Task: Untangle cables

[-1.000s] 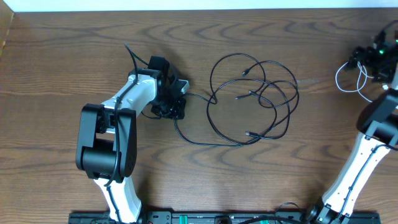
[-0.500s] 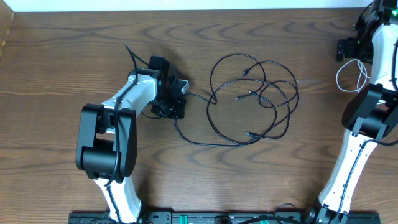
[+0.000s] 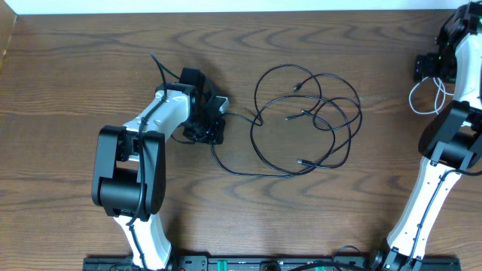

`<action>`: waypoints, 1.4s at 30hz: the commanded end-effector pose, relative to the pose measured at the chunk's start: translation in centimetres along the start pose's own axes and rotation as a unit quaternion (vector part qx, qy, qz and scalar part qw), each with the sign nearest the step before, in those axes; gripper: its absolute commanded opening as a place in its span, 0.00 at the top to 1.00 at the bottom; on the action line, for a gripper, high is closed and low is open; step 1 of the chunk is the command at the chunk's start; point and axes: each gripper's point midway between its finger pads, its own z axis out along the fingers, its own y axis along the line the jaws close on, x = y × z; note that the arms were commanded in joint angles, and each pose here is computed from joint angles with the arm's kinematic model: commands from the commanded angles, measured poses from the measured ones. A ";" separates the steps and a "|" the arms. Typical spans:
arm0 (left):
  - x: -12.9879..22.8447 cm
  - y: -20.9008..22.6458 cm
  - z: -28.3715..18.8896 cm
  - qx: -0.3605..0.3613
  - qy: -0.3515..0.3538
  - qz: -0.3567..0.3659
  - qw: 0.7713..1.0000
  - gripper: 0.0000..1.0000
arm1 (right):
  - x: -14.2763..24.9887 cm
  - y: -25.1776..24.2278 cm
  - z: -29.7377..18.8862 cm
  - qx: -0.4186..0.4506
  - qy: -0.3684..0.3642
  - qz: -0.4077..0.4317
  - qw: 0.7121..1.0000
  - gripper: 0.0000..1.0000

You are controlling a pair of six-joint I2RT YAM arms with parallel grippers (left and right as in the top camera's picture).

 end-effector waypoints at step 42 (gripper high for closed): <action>-0.1 -0.2 -0.3 0.006 -0.004 -0.009 1.000 0.92 | 13.6 -18.1 6.2 0.048 0.146 0.286 0.946 0.90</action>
